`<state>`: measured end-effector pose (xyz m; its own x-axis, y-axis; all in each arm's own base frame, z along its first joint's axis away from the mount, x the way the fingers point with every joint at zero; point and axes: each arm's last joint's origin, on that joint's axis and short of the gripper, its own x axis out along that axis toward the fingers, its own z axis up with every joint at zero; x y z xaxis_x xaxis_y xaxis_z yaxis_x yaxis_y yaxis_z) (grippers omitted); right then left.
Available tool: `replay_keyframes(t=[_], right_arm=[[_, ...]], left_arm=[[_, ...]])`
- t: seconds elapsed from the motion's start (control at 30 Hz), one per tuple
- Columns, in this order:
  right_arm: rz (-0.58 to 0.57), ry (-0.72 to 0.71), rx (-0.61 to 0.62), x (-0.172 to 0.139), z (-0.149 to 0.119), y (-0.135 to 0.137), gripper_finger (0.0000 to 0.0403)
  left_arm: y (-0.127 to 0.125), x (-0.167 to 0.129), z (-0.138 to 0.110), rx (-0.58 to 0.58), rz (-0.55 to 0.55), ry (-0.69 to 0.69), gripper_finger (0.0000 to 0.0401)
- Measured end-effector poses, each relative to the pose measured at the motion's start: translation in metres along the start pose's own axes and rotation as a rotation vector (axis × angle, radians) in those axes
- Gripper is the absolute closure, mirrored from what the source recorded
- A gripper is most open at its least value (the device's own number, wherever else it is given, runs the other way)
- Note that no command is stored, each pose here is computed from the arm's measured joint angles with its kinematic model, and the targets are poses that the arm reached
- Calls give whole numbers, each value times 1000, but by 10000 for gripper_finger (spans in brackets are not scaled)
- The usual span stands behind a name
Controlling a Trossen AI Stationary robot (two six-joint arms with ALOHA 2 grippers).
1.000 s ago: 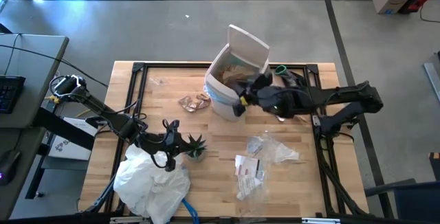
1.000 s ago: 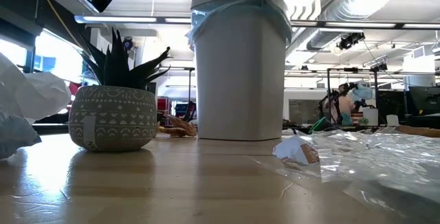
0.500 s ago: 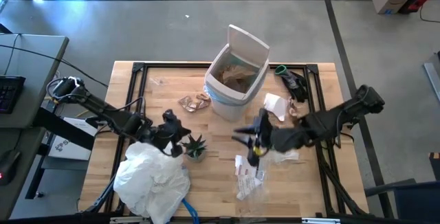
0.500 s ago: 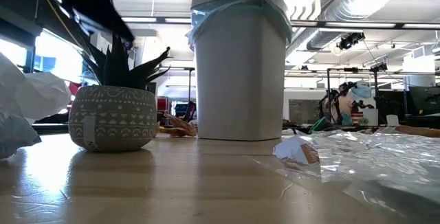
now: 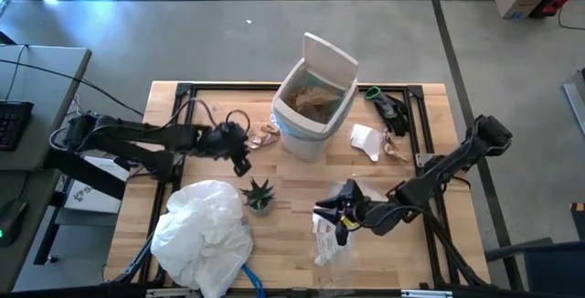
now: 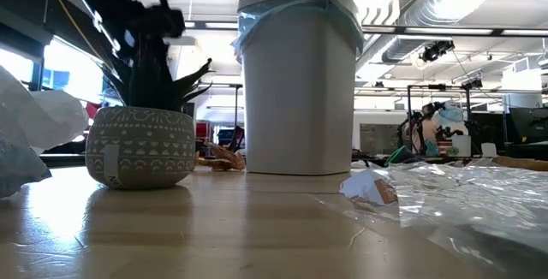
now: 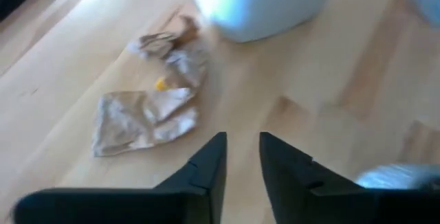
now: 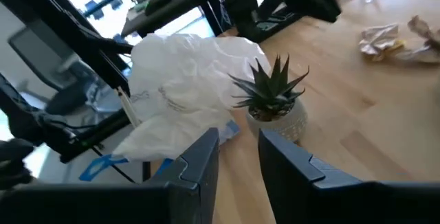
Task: Place trash/remove bag and relplace
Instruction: Put the brown napkin into the trash bin
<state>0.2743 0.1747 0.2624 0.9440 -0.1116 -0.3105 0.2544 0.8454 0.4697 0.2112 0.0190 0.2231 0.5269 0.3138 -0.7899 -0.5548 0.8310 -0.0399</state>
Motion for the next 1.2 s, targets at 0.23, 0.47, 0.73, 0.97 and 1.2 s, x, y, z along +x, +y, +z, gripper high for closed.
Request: replay_keyframes(t=[0.23,0.47,0.73,0.97,1.2], right_arm=[[13,-5,3,-8,-17,0,313],[11,-18,-16,-15,-22,5,313],[12,-19,-21,-19,-24,7,313],[6,-19,-26,-18,-24,6,313],[-11,-35,-25,-17,-23,5,313]], left_arm=[[24,35,4,-104,22,168,269],[28,72,2,-102,70,249,245],[36,85,4,-110,131,226,223],[51,87,8,-143,143,229,212],[68,91,10,-209,112,253,212]])
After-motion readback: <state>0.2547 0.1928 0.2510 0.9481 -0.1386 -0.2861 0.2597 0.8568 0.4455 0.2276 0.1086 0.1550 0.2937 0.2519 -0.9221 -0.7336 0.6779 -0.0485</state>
